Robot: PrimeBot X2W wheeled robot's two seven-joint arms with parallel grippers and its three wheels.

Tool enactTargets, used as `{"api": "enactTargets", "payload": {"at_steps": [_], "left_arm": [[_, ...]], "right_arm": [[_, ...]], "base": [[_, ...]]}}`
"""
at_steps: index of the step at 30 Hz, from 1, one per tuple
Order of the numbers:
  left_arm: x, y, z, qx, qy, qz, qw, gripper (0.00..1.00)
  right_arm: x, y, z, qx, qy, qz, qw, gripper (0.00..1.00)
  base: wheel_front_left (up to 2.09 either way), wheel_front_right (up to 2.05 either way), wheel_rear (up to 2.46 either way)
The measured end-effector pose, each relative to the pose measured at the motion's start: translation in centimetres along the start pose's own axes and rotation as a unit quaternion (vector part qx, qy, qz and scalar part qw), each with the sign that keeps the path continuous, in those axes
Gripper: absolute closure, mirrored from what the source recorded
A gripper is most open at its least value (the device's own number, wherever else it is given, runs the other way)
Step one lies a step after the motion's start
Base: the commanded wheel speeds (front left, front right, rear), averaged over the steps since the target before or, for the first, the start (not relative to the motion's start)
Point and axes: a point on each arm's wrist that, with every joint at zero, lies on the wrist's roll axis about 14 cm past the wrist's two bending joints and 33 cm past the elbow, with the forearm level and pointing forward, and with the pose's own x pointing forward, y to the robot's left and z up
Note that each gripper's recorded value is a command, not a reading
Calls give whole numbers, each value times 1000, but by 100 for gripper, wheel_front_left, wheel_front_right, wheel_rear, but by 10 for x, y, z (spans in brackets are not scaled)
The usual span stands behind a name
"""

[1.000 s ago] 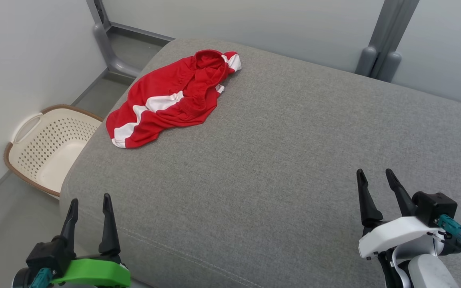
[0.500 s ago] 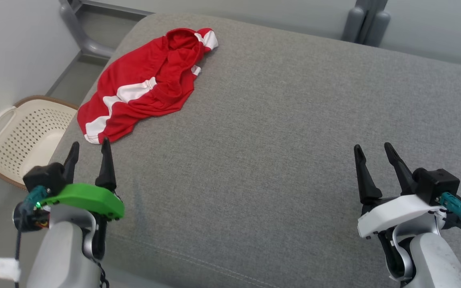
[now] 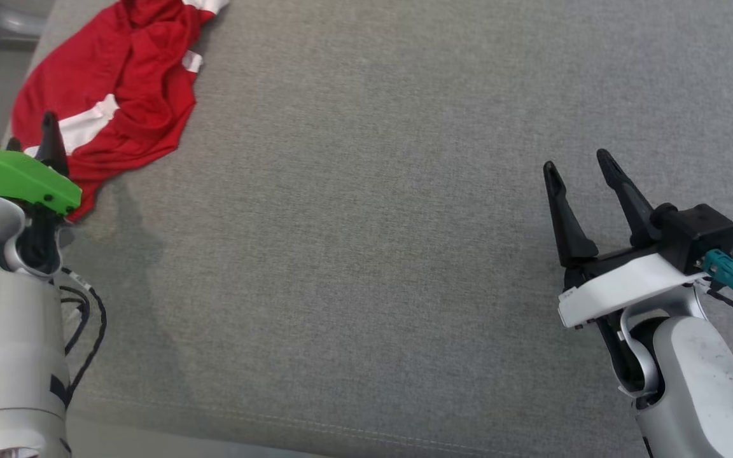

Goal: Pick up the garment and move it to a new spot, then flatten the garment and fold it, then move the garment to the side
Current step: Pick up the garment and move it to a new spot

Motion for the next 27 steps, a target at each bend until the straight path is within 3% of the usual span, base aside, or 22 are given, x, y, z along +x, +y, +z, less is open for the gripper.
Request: {"api": "enactTargets", "payload": {"at_steps": [6,10,13,14,15,23,27], "left_arm": [[43,-1,-28,7,76,25,997,0],[57,14,-74,4,155,67,986,0],[69,17,-91,10,173,84,981,0],[72,17,-98,13,183,86,979,39],[75,16,-102,17,188,84,978,100],[87,-2,-96,25,166,44,985,100],[84,-30,-73,18,129,-8,991,100]], "right_arm": [[-4,-24,-16,6,16,-24,1000,0],[-13,-42,-32,12,35,-49,998,0],[-22,-54,-45,18,51,-68,996,0],[-25,-59,-49,19,56,-76,995,0],[-28,-64,-53,20,61,-82,995,0],[-35,-70,-59,26,69,-94,993,0],[-36,-64,-52,34,58,-92,993,0]], "base": [[0,0,0],[0,0,0],[0,0,0],[0,0,0],[0,0,0],[0,0,0],[0,0,0]]}}
